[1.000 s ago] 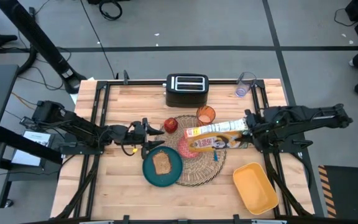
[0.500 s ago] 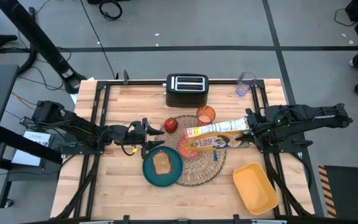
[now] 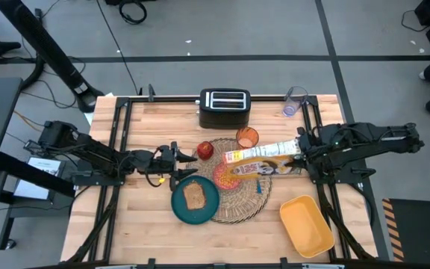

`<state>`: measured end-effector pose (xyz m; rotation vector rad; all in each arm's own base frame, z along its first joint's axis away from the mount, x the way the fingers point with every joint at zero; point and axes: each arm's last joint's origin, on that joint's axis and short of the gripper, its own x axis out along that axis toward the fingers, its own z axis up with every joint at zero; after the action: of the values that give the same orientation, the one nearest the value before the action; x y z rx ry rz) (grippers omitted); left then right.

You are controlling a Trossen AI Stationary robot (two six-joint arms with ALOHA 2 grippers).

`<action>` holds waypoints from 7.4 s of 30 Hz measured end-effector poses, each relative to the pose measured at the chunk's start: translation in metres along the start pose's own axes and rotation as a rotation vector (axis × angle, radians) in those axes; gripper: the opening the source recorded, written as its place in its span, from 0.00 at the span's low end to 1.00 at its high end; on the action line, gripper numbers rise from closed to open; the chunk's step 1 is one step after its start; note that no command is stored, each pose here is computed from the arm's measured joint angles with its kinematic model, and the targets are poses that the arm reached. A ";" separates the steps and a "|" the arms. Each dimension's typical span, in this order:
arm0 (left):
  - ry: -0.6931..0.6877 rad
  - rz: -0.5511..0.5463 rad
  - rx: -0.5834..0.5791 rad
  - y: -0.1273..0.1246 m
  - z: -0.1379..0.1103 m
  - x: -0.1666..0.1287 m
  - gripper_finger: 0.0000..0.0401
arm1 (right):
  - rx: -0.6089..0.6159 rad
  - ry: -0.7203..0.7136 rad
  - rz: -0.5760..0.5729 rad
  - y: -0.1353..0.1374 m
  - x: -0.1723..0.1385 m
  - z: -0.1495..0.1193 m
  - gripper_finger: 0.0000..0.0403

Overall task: Arrange a breakfast setting
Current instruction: Pour the cereal from the yellow cereal box into the red bowl

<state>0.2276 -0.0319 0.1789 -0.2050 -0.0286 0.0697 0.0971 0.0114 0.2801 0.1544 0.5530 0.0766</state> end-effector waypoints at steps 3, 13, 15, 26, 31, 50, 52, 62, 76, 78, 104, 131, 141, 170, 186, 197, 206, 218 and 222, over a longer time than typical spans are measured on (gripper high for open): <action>0.000 0.000 0.002 0.000 0.000 0.000 0.52 | 0.002 0.018 -0.001 0.000 0.003 0.000 0.57; 0.000 0.001 0.003 0.000 0.000 0.000 0.52 | 0.002 0.028 0.006 0.001 0.009 0.003 0.57; -0.001 0.004 0.002 0.001 0.000 0.000 0.52 | 0.000 0.023 0.012 0.001 0.009 0.003 0.57; -0.002 0.004 0.003 0.001 0.000 0.000 0.52 | -0.011 0.011 -0.012 0.001 0.010 0.005 0.57; -0.002 0.004 0.003 0.001 0.000 0.000 0.52 | -0.017 0.017 -0.016 0.002 0.012 0.006 0.57; -0.018 0.001 -0.002 0.001 0.002 0.000 0.52 | -0.025 0.030 -0.021 0.004 0.007 0.010 0.57; -0.018 0.001 -0.002 0.001 0.002 0.000 0.52 | -0.024 0.034 -0.023 0.004 0.007 0.010 0.57; -0.025 0.000 -0.003 0.001 0.003 0.000 0.52 | -0.048 0.003 -0.028 0.005 0.015 0.017 0.57; -0.023 -0.009 -0.003 0.000 0.003 0.000 0.52 | -0.072 0.058 0.024 0.010 0.034 0.020 0.57; -0.023 -0.009 -0.003 0.000 0.003 0.000 0.52 | -0.064 0.060 0.029 0.011 0.033 0.020 0.57; -0.050 -0.016 -0.018 0.000 0.005 0.000 0.52 | -0.063 0.025 -0.073 0.005 -0.001 0.005 0.57; -0.093 -0.072 -0.022 -0.003 0.010 -0.001 0.52 | -0.119 -0.060 0.021 0.011 0.009 0.019 0.57; -0.278 -0.176 0.002 -0.008 0.028 -0.005 0.52 | -0.120 -0.112 0.066 0.008 -0.017 0.009 0.57; -0.513 -0.152 0.215 -0.021 0.096 0.031 0.56 | -0.259 -0.869 0.188 0.005 -0.081 0.000 0.57; -0.343 -0.015 0.242 -0.006 0.065 0.057 0.57 | -0.241 -1.422 0.045 0.001 0.003 -0.021 0.57; -0.406 -0.132 0.203 0.012 0.095 0.121 0.71 | -0.304 -1.292 -0.070 0.009 0.056 0.023 0.57; -0.452 -0.288 0.202 0.004 0.120 0.157 0.79 | -0.352 -1.322 -0.045 0.012 0.075 0.050 0.57; -0.557 -0.297 0.153 0.000 0.145 0.158 0.61 | -0.347 -1.308 -0.052 0.016 0.095 0.068 0.58; -0.570 -0.297 0.154 0.000 0.146 0.158 0.40 | -0.340 -1.295 -0.062 0.015 0.098 0.069 0.61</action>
<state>0.3795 0.0093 0.3250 -0.0201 -0.6187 -0.1672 0.2160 0.0291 0.2903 -0.1570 -0.7481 -0.0013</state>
